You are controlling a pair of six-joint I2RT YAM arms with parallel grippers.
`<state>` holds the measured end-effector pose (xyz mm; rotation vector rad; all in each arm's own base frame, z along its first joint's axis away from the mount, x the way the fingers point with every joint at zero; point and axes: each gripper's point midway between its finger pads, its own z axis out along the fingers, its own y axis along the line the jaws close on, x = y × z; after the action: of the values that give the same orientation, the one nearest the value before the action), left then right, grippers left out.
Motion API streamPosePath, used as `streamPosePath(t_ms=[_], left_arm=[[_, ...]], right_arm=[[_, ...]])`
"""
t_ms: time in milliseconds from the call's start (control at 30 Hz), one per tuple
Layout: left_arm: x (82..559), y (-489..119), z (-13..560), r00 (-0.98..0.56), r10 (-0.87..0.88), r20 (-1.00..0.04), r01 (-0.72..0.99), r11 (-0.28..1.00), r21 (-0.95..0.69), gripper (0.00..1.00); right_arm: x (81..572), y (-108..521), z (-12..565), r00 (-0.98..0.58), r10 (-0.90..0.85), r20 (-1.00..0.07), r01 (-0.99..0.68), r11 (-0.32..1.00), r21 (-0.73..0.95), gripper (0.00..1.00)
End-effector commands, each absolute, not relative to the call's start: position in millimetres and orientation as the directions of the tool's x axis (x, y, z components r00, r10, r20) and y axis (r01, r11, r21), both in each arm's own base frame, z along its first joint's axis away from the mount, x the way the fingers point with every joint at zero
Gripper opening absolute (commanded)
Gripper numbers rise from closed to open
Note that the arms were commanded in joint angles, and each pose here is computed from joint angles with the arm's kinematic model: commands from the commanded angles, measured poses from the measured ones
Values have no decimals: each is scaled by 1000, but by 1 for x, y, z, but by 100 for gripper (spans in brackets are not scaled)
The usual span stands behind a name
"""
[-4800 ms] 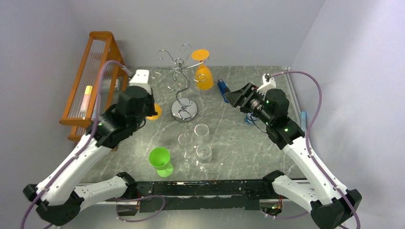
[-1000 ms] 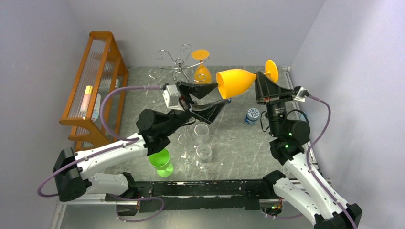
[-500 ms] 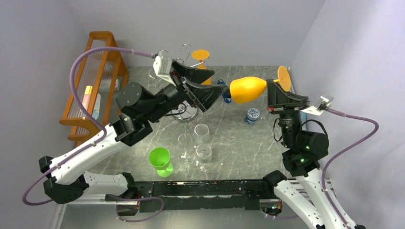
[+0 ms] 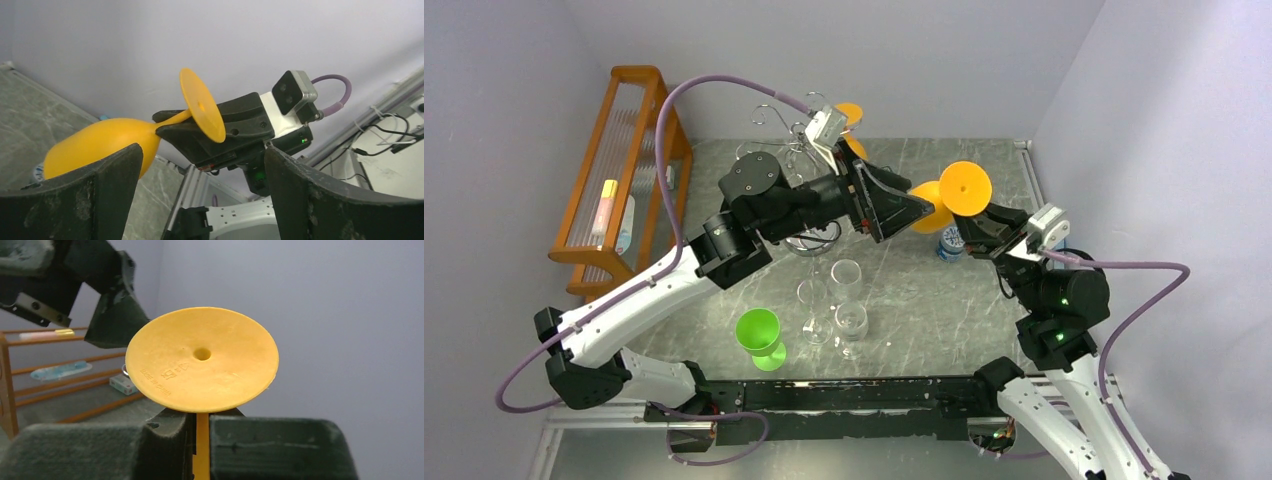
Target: Place the wine glass upside down on the wine glass rack
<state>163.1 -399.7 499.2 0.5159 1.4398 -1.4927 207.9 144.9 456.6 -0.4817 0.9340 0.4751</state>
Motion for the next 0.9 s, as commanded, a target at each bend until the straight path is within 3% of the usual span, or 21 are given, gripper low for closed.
streamPosePath(t_ms=[0,300,567,767,867], left_arm=[[143,-406,510,-522,-303,-797,829,38,-558,93],[152,-416,497,-595,-294,-749,780,15,-626,82],[157,-416,489,-651,-266,-711,740,-15,-672,50],[165,-424,466,-673,-216,-707,716,47,-696,35],[167,-424,460,-675,-210,-707,714,56,-698,18]], right_arm=[[195,159,452,588,79,-805,-590,723,-360,0],[192,173,443,585,37,-810,-632,647,-427,0],[193,174,437,584,5,-812,-630,633,-449,0],[194,173,435,601,-14,-799,-613,634,-472,0],[193,173,434,601,-13,-799,-616,629,-474,0]])
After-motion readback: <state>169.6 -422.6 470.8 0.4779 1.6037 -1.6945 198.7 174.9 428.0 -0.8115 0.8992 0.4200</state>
